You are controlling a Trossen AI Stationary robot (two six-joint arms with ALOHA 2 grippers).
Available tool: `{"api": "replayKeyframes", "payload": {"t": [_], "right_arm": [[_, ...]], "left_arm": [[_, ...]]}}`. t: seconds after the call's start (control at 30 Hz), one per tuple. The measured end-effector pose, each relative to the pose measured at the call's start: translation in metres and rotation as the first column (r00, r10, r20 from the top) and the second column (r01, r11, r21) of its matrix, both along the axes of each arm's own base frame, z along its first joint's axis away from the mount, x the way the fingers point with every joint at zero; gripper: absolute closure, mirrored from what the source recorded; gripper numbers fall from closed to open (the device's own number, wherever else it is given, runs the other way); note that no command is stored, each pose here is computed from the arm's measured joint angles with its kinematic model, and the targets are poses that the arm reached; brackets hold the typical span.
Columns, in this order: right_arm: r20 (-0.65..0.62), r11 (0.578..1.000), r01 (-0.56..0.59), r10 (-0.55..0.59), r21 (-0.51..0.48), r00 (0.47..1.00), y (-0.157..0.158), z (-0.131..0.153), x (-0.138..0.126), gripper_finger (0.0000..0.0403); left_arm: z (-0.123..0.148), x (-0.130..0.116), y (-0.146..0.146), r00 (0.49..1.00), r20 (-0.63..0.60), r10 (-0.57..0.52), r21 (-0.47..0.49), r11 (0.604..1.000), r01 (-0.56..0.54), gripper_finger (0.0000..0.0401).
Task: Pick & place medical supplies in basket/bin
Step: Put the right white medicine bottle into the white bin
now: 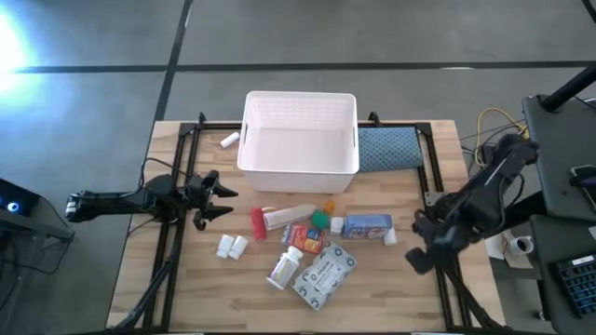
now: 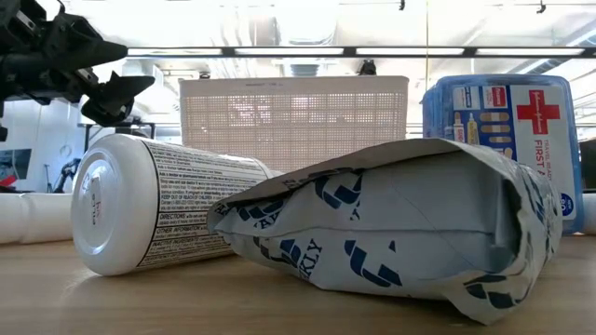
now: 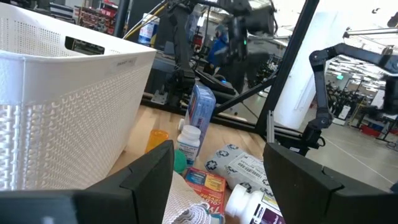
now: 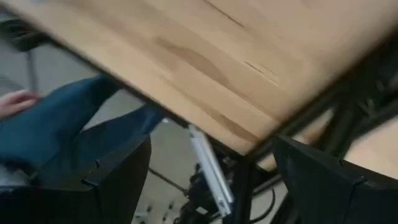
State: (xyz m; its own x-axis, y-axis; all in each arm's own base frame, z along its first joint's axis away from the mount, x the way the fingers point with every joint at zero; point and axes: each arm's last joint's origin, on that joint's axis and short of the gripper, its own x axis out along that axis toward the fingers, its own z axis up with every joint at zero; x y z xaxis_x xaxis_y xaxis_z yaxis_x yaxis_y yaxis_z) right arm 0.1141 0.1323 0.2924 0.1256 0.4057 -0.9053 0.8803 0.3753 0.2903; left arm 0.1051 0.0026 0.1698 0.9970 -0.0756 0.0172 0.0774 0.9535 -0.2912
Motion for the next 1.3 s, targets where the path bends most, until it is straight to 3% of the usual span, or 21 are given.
{"api": "replayKeyframes", "payload": {"t": [0.17,0.3,0.57,0.73,0.97,1.3], "right_arm": [[-0.088,0.986,0.135,-0.143,-0.099,0.986,0.014,-0.034,-0.014,0.0077],[-0.069,0.940,0.253,-0.275,-0.231,0.959,0.015,-0.060,-0.014,0.0077],[-0.060,0.846,0.304,-0.365,-0.438,0.929,0.009,-0.100,0.009,0.0077],[-0.044,0.788,0.348,-0.427,-0.508,0.903,0.002,-0.111,0.023,0.0077],[0.099,0.696,0.465,-0.497,-0.547,0.862,-0.017,-0.110,0.040,0.0077],[0.005,0.722,0.354,-0.437,-0.594,0.899,-0.028,-0.122,0.054,0.0077]], "left_arm": [[0.000,0.000,0.000,1.000,0.000,0.000,0.000,1.000,0.000,0.0173],[0.000,0.000,0.000,1.000,0.000,0.000,0.000,1.000,0.000,0.0173],[0.000,0.000,0.000,1.000,0.000,0.000,0.000,1.000,0.000,0.0173],[0.000,0.000,0.000,1.000,0.000,0.000,0.000,1.000,0.000,0.0173],[0.000,0.000,0.000,1.000,0.000,0.000,0.000,1.000,0.000,0.0173],[0.000,0.000,0.000,1.000,0.001,0.000,0.000,1.000,0.000,0.0173]]}}
